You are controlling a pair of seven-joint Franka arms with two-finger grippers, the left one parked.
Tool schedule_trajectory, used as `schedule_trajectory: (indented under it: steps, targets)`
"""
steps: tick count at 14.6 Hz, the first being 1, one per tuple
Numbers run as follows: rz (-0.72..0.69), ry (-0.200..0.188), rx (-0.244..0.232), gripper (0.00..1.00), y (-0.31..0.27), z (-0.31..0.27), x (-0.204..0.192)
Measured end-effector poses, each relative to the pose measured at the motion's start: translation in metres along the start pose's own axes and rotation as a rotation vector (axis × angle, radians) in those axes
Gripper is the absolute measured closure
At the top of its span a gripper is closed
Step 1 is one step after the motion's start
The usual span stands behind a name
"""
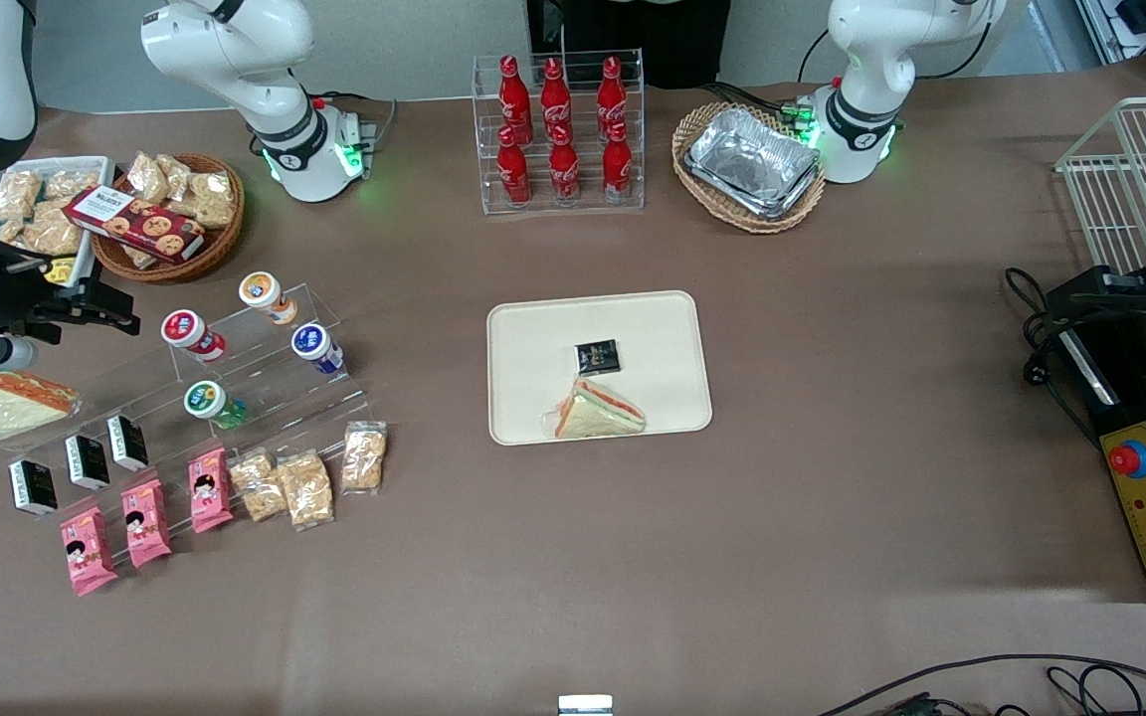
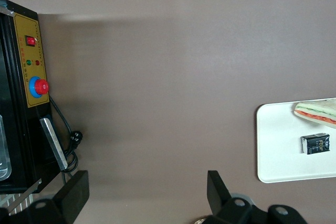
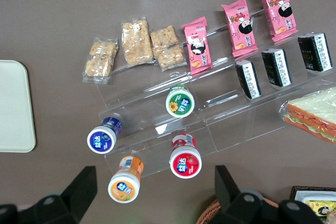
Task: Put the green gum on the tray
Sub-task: 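Move the right gripper over the green gum tub on the rack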
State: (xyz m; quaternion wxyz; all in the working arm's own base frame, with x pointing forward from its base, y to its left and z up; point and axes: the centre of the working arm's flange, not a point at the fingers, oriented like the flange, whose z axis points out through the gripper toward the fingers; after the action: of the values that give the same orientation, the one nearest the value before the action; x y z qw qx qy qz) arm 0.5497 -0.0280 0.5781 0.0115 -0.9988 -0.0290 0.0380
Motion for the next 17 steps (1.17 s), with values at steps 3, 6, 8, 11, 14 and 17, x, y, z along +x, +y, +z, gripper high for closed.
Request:
schedule_trajectory:
  steps: [3, 6, 8, 11, 14, 17]
  targets:
    - [0.0, 0.0, 0.0, 0.0, 0.0, 0.0, 0.0]
    - [0.0, 0.0, 0.0, 0.0, 0.0, 0.0, 0.0]
    - [-0.001, 0.001, 0.0, 0.0, 0.0, 0.0, 0.0]
    - [-0.002, 0.0, 0.0, 0.0, 0.0, -0.001, 0.0]
    - [-0.012, -0.028, 0.005, 0.0, 0.0, -0.002, -0.007]
    - [-0.028, -0.03, 0.016, 0.0, 0.01, -0.003, -0.022]
